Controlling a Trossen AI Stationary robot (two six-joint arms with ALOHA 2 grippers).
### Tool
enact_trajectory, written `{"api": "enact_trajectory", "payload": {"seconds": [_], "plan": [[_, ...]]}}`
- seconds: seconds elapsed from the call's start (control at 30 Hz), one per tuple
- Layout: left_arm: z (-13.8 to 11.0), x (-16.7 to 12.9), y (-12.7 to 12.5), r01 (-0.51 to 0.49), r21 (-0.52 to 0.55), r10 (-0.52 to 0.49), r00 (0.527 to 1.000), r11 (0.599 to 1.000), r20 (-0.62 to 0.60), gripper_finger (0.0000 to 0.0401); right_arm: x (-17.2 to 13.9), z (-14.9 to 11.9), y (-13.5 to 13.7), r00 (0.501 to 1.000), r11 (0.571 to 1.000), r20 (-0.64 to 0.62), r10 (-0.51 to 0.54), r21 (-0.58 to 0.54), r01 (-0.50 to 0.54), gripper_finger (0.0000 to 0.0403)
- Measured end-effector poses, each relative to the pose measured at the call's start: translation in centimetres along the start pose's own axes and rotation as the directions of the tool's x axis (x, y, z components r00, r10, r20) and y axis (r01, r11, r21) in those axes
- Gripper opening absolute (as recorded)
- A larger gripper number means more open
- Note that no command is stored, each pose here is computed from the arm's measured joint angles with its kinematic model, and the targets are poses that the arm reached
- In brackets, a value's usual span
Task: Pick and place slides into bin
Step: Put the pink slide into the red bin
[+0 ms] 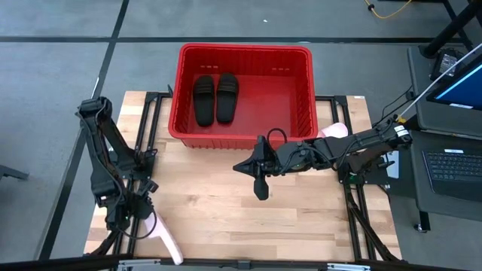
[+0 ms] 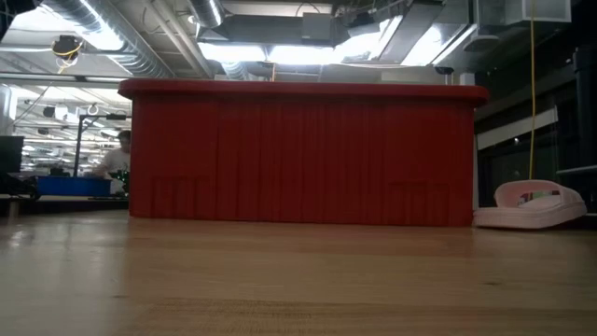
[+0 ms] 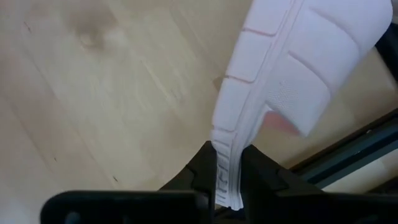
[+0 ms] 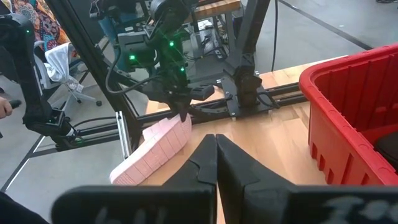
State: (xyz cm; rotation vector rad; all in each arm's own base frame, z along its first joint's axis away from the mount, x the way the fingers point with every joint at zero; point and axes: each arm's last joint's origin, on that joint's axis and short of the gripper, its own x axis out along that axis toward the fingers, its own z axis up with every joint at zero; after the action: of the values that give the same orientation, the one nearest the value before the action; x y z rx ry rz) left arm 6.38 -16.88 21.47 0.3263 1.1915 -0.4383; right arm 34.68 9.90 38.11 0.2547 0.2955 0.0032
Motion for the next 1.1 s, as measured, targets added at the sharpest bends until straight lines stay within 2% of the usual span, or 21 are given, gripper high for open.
{"api": "enact_trajectory", "payload": {"seconds": [0.17,0.33,0.63,0.87,1.1], "plan": [[0.4,-0.8,0.7,0.017,-0.073,-0.015,1.0,0.997,0.027,0.0037,0.0,0.0,0.0,1.0,1.0,0.0,0.0,-0.002,0.0,0.0004],[1.5,-3.8,1.3,0.068,-0.07,-0.062,0.995,0.995,0.083,0.0037,0.0,0.0,0.0,1.0,1.0,0.0,0.001,-0.01,-0.001,0.0004],[3.9,-8.6,3.6,0.118,-0.182,-0.078,0.974,0.976,0.211,0.0037,-0.2,-0.1,0.8,1.0,0.991,0.008,0.026,-0.134,-0.025,0.0004],[5.4,-9.5,6.1,0.097,-0.319,-0.013,0.967,0.943,0.254,0.0037,-0.4,0.0,1.8,0.997,0.971,0.047,0.065,-0.234,-0.052,0.0004],[6.3,-9.2,8.5,0.106,-0.447,0.001,0.972,0.888,0.234,0.0037,-0.8,-0.3,2.8,0.994,0.961,0.044,0.097,-0.264,-0.082,0.0004]]}}
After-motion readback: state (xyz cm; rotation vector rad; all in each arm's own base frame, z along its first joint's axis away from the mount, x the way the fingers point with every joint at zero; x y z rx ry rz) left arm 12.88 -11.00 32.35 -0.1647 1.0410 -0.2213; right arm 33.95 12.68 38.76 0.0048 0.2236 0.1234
